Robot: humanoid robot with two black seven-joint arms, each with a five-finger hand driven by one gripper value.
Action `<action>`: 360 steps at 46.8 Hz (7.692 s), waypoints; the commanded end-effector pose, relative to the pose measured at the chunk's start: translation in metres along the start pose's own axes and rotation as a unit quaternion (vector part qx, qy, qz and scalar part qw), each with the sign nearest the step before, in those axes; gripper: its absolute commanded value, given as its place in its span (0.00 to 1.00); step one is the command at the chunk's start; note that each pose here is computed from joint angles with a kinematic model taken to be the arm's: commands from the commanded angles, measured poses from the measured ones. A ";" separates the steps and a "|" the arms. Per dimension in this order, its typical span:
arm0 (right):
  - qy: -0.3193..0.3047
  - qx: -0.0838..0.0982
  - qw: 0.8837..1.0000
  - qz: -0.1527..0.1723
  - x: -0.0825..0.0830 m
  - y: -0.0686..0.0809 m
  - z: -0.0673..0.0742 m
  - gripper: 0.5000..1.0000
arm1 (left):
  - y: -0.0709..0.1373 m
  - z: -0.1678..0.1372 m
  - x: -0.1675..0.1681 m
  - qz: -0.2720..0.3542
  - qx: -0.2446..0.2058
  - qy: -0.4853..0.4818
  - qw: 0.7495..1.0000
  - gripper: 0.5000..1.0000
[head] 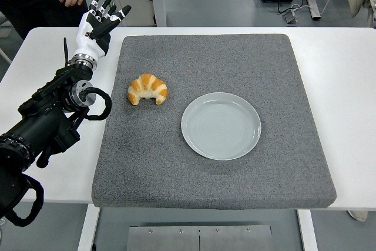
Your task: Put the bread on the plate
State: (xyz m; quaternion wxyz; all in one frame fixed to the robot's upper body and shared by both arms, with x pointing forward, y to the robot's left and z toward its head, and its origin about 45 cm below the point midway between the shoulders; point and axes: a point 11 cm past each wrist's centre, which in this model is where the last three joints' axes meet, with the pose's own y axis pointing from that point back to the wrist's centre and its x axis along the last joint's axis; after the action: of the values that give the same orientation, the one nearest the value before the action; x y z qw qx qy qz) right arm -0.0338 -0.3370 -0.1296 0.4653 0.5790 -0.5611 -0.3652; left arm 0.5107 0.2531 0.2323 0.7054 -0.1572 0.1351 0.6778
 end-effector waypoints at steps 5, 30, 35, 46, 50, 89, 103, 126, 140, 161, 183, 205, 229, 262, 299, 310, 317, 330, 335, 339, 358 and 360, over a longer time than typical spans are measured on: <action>0.000 0.000 1.000 0.000 0.000 0.000 0.000 1.00 | -0.002 0.002 -0.005 -0.006 -0.002 0.002 1.000 0.94; 0.000 0.000 1.000 0.000 0.000 0.000 0.000 1.00 | -0.003 0.005 -0.004 -0.006 -0.004 0.000 1.000 0.94; 0.000 0.000 1.000 0.000 0.000 0.000 0.000 1.00 | -0.003 0.007 -0.004 -0.009 -0.003 -0.006 1.000 0.94; 0.000 0.000 1.000 0.000 0.000 0.000 0.000 1.00 | -0.007 0.018 -0.003 -0.022 -0.003 -0.050 0.998 0.94; 0.000 0.000 1.000 0.000 0.000 0.000 0.000 1.00 | -0.009 0.021 -0.003 -0.026 0.007 -0.058 0.998 0.94; 0.000 0.000 1.000 0.000 0.000 0.000 0.000 1.00 | -0.001 0.052 -0.030 -0.166 0.044 -0.332 0.928 0.91; 0.000 0.000 1.000 0.000 0.000 0.000 0.000 1.00 | 0.013 0.060 -0.046 -0.234 0.027 -0.426 0.873 0.91; 0.000 0.001 1.000 0.000 0.000 0.000 -0.001 1.00 | 0.034 0.037 -0.045 -0.306 0.060 -0.548 0.776 0.91; 0.000 0.000 1.000 0.000 0.000 0.000 0.000 1.00 | 0.041 0.024 -0.042 -0.335 0.062 -0.608 0.717 0.91; 0.000 0.000 1.000 0.000 0.000 0.000 0.000 1.00 | 0.051 0.004 -0.033 -0.360 0.073 -0.658 0.658 0.91; 0.000 0.001 1.000 0.000 0.000 0.000 -0.001 1.00 | 0.052 -0.001 -0.030 -0.350 0.045 -0.695 0.627 0.91; 0.000 0.000 1.000 0.000 0.000 0.000 0.000 1.00 | 0.053 -0.015 -0.032 -0.348 0.039 -0.704 0.617 0.84; 0.000 0.000 1.000 0.000 0.000 0.000 0.000 1.00 | 0.053 -0.022 -0.027 -0.345 0.044 -0.708 0.615 0.65; 0.000 0.000 1.000 0.000 0.000 0.000 0.000 1.00 | 0.055 -0.025 -0.028 -0.350 0.043 -0.704 0.617 0.03; 0.000 0.000 1.000 0.000 0.000 0.000 0.000 1.00 | 0.016 0.061 -0.054 -0.301 -0.009 -0.695 0.652 0.00; 0.000 0.000 1.000 -0.001 0.000 0.000 0.000 1.00 | 0.006 0.094 -0.064 -0.293 -0.024 -0.697 0.654 0.00; 0.000 0.001 1.000 0.000 0.000 0.000 -0.001 1.00 | 0.002 0.110 -0.072 -0.292 -0.028 -0.695 0.657 0.00; 0.000 0.000 1.000 0.000 0.000 0.000 0.000 1.00 | -0.003 0.128 -0.083 -0.285 -0.043 -0.694 0.659 0.00; 0.000 0.000 1.000 0.000 0.000 0.000 0.000 1.00 | -0.004 0.133 -0.092 -0.290 -0.046 -0.687 0.665 0.00; 0.000 0.000 1.000 0.000 0.000 0.000 0.000 1.00 | -0.006 0.135 -0.100 -0.289 -0.047 -0.681 0.671 0.00; 0.000 0.000 1.000 0.000 0.000 0.000 0.000 1.00 | 0.005 0.113 -0.157 -0.333 -0.059 -0.658 0.673 0.00; 0.000 0.000 1.000 0.000 0.000 0.000 0.000 1.00 | 0.007 0.108 -0.165 -0.339 -0.058 -0.656 0.672 0.00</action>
State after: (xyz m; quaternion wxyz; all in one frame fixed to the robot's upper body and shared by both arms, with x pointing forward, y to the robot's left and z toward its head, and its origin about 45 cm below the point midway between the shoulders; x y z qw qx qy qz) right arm -0.0338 -0.3371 -0.1296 0.4654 0.5789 -0.5611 -0.3652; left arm 0.4966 0.1591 0.3995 0.7787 0.2538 -0.4658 0.3350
